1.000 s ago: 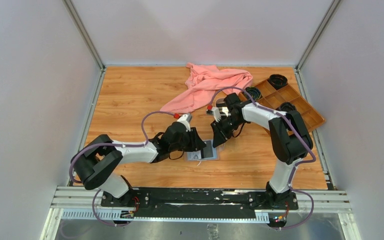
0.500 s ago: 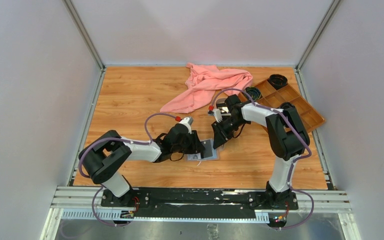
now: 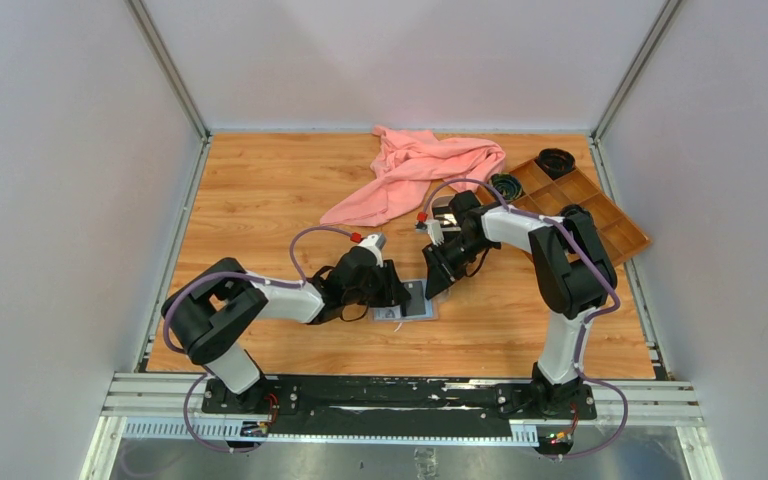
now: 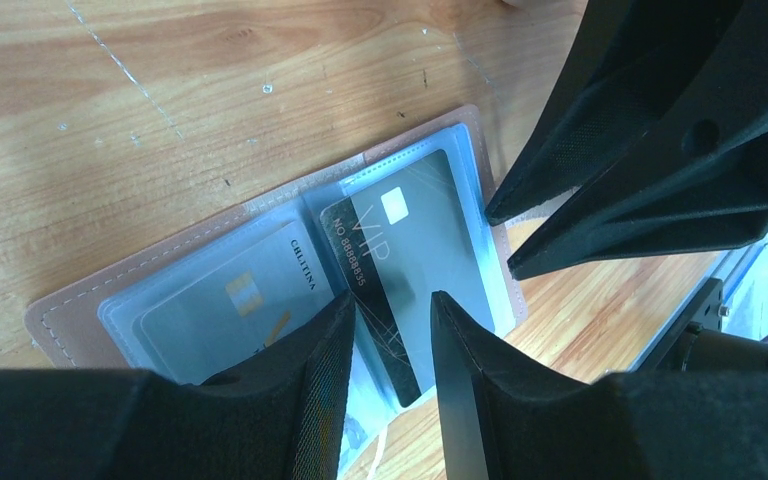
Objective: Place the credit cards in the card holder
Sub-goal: Insert the credit card into the card holder.
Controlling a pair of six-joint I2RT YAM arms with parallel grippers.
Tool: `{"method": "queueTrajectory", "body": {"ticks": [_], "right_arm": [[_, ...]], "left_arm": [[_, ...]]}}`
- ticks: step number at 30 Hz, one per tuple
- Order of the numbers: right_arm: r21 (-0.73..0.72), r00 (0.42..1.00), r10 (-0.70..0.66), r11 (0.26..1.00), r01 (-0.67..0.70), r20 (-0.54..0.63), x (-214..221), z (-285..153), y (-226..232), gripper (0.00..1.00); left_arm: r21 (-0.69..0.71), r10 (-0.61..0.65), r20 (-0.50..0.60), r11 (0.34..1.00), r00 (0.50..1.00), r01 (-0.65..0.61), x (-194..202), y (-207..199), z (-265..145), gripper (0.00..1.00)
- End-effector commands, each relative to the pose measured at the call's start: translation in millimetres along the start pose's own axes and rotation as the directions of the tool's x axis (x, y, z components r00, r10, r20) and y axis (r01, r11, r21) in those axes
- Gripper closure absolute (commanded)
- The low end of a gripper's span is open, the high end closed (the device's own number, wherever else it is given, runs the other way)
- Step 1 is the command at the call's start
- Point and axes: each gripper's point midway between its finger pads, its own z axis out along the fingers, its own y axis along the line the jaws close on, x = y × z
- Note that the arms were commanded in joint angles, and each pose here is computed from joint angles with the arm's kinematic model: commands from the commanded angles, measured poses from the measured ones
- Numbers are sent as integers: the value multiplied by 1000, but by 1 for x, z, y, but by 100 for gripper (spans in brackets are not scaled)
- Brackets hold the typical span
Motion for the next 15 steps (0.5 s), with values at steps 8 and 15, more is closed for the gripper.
{"method": "queueTrajectory", "body": {"ticks": [8, 15], "right_arm": [[-49, 999, 45, 998, -44, 5, 1, 1, 3, 68], [-51, 999, 45, 998, -44, 7, 0, 1, 4, 68]], "left_arm": [[46, -8, -40, 999, 999, 10, -1, -17, 5, 61], [73, -9, -74, 997, 997, 14, 4, -28, 15, 61]]}}
